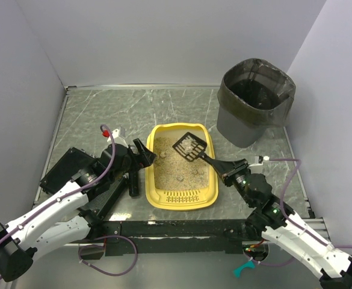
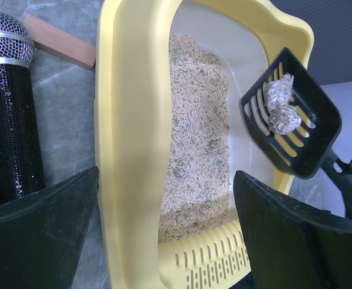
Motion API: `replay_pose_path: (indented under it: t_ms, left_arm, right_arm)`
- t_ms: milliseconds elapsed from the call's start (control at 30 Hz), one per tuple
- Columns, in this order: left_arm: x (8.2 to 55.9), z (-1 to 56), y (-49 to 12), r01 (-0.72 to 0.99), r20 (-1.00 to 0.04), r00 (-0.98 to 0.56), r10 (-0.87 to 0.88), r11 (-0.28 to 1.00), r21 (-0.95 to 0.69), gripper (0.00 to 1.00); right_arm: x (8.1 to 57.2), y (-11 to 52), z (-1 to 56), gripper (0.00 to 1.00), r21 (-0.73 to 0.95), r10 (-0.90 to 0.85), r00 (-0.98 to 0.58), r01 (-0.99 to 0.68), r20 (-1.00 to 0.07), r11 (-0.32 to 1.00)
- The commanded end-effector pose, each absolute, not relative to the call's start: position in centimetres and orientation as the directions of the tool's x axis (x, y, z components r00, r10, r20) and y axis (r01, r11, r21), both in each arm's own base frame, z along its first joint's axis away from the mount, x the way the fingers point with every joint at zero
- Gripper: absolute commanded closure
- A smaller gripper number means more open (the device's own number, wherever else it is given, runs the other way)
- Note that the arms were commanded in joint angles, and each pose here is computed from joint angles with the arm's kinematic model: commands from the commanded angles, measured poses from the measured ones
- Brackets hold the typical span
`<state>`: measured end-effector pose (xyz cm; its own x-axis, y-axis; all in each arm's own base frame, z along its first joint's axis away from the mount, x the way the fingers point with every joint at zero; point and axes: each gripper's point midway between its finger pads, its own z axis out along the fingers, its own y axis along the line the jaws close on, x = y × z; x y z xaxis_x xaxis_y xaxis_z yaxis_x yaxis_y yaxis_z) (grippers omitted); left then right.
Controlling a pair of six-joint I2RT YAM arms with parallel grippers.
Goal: Clean the litter box
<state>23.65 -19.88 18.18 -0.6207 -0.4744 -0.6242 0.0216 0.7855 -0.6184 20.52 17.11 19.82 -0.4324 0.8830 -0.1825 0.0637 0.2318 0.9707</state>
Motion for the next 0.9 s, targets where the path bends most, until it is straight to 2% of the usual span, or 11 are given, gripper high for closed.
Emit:
replay_pose_path:
  t_ms: [0,67,167,267,300,567,633,667,733,767,867]
  left_arm:
    - [24.1,18.8,-19.7,0.030,-0.641,-0.594,-0.486,0.782,-0.622,0.03]
    - [24.1,18.9,-19.8,0.036,-0.641,-0.590,-0.490,0.778,-0.628,0.03]
    - [24.0,19.0,-19.7,0.034,-0.644,-0.600,-0.474,0.789,-0.613,0.03]
    - [24.0,18.7,-19.3,0.020,-0.648,-0.593,-0.478,0.795,-0.606,0.03]
    - [24.0,18.7,-19.3,0.020,-0.647,-0.592,-0.480,0.794,-0.608,0.03]
    - [23.8,18.8,-19.0,0.027,-0.651,-0.577,-0.493,0.785,-0.618,0.03]
    - [24.0,19.1,-19.2,0.034,-0.653,-0.575,-0.494,0.782,-0.622,0.03]
    - [24.0,19.2,-19.2,0.039,-0.656,-0.575,-0.489,0.784,-0.619,0.03]
    - [24.1,19.4,-19.4,0.041,-0.658,-0.578,-0.483,0.788,-0.614,0.03]
    - [24.2,19.4,-19.4,0.043,-0.659,-0.579,-0.480,0.789,-0.613,0.03]
    - [24.2,19.5,-19.5,0.045,-0.659,-0.579,-0.480,0.788,-0.614,0.03]
  right_arm:
    - [20.7,15.0,25.0,1.00,0.981,0.924,-0.337,0.002,-0.181,0.193]
    - [20.2,17.5,24.9,1.00,0.978,0.878,-0.432,-0.115,-0.206,0.173]
    - [20.7,15.8,23.4,1.00,0.958,0.889,-0.384,0.036,-0.251,0.286]
    - [20.4,17.8,25.1,1.00,0.960,0.853,-0.440,-0.109,-0.281,0.260]
    - [20.5,17.3,24.4,1.00,0.953,0.852,-0.434,-0.066,-0.293,0.294]
    - [20.6,16.4,24.9,1.00,0.960,0.877,-0.391,-0.071,-0.278,0.273]
    - [20.4,16.9,25.2,1.00,0.950,0.857,-0.412,-0.105,-0.309,0.293]
    - [20.4,16.3,23.9,1.00,0.937,0.849,-0.411,-0.045,-0.333,0.346]
    - [20.4,15.2,24.0,1.00,0.942,0.873,-0.373,-0.008,-0.315,0.336]
    - [20.4,16.0,26.4,1.00,0.960,0.885,-0.374,-0.103,-0.278,0.259]
    - [20.4,17.4,24.3,1.00,0.958,0.855,-0.436,-0.071,-0.281,0.279]
